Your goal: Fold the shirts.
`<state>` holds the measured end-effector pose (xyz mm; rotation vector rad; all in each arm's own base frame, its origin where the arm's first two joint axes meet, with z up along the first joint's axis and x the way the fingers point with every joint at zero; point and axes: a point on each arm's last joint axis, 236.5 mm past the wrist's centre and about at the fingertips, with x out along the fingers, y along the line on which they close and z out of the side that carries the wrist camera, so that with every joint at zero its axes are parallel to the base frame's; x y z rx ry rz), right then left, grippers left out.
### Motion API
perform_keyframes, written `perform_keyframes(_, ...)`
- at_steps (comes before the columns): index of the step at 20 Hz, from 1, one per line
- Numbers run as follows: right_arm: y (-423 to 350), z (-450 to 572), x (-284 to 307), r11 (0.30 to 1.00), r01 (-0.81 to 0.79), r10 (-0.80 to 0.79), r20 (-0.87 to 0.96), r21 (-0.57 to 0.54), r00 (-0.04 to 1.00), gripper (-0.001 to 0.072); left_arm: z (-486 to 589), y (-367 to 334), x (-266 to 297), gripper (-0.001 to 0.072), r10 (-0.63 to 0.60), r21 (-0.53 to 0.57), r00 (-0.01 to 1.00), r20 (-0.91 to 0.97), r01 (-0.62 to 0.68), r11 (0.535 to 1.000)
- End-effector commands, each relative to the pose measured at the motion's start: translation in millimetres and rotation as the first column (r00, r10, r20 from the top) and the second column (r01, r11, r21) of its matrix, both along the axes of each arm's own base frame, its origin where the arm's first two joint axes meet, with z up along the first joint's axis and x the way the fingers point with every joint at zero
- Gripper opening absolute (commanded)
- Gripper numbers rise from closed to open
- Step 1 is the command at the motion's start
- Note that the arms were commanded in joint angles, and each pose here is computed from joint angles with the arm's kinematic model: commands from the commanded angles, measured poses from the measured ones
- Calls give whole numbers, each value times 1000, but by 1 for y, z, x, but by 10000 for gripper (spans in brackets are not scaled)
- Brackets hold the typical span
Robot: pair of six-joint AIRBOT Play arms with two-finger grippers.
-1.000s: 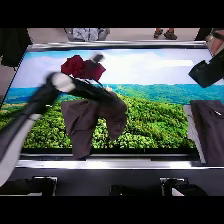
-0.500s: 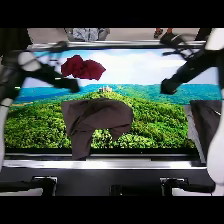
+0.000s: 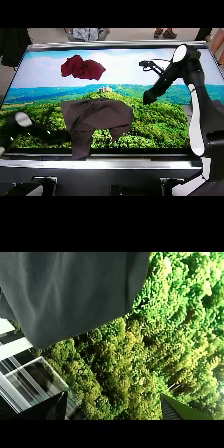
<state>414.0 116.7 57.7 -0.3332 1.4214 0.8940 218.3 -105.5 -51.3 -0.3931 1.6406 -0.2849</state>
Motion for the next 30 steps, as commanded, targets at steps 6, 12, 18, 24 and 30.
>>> perform_keyframes(6, 20, -12, -22, 994, -36, 45, -86, 101, 995, 695, -60, -36, -22, 712, -8, -14, 1000, 3, 8, 1000)
perform_keyframes(12, 65, -62, -77, 973, -45, 77, -136, 225, 988, 710, -52, -36, -6, 28, -1, -15, 998, 57, 2, 1000)
perform_keyframes(18, 99, -133, -75, 981, 20, -12, -41, 192, 999, 701, -14, -39, 22, 28, -2, -32, 979, 202, 8, 999)
perform_keyframes(24, 102, -57, -26, 977, -48, -10, 269, 206, 963, 48, 69, -6, 80, 24, -140, 159, 873, 468, 73, 985)
perform_keyframes(30, -17, 350, -35, 994, 74, 63, 984, -77, 168, 47, 501, 78, 109, 24, -128, 145, 71, 989, -356, 923)
